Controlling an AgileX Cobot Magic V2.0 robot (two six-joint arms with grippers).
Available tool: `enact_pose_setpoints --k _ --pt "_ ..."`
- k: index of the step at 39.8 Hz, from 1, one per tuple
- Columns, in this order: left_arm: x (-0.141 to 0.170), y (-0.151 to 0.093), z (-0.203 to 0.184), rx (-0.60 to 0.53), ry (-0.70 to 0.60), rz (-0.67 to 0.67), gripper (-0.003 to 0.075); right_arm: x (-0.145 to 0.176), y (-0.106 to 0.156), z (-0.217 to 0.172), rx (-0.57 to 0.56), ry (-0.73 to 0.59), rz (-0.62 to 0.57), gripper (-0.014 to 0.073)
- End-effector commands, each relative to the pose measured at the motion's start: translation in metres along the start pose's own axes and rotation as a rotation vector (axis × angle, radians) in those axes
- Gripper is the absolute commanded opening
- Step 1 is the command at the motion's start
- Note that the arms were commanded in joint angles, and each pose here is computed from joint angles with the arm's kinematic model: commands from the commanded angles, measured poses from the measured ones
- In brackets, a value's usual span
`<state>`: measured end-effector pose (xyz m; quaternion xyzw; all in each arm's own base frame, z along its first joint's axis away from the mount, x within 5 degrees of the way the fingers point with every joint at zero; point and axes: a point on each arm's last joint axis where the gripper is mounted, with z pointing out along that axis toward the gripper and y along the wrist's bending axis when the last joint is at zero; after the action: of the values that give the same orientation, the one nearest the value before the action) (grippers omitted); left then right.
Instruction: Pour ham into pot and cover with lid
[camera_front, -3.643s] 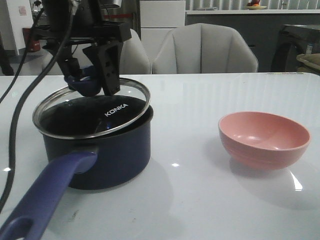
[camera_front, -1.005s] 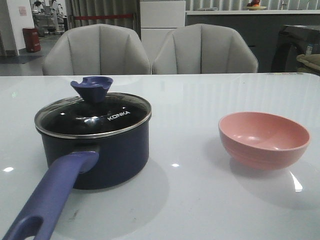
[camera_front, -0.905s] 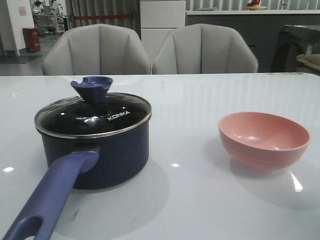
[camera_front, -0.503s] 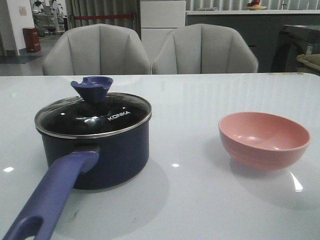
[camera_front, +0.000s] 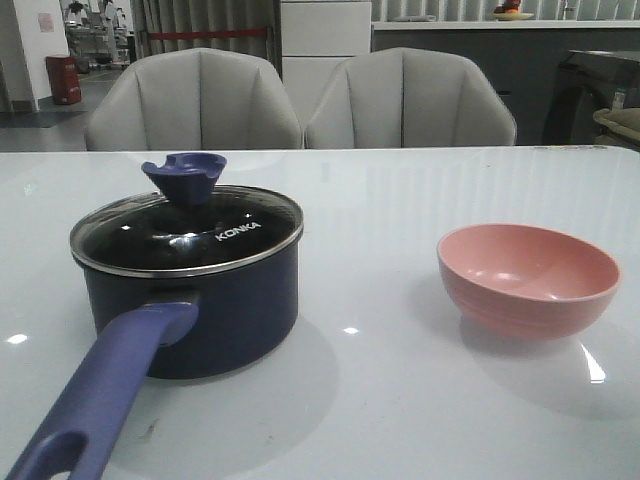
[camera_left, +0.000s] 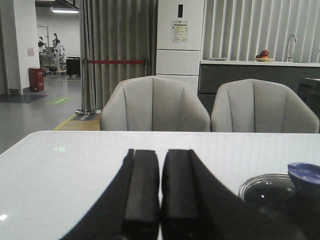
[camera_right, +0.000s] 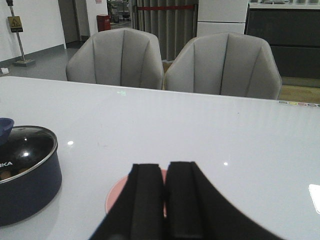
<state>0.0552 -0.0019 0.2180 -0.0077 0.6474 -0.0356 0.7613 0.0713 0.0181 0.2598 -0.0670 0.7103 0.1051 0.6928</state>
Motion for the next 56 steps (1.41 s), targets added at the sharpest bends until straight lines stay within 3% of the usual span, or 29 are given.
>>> enact_pose_setpoints --k 1,30,33,49,56 --pt "0.002 0.000 -0.002 0.002 -0.072 -0.010 0.0113 -0.017 0.000 -0.001 0.010 -0.104 -0.006 0.0163" --pt "0.002 0.000 -0.002 0.002 -0.072 -0.010 0.0113 -0.015 -0.001 -0.001 0.013 -0.108 -0.007 0.0163" --pt "0.002 0.000 -0.002 0.002 -0.072 -0.010 0.0113 -0.013 -0.002 -0.006 0.039 -0.136 -0.052 0.0163" --pt "0.002 0.000 -0.002 0.002 -0.072 -0.010 0.0113 0.043 -0.011 -0.020 0.147 -0.192 -0.138 0.0163" --pt "0.002 0.000 -0.002 0.002 -0.072 -0.010 0.0113 0.047 -0.011 -0.019 0.146 -0.208 -0.111 0.0163"
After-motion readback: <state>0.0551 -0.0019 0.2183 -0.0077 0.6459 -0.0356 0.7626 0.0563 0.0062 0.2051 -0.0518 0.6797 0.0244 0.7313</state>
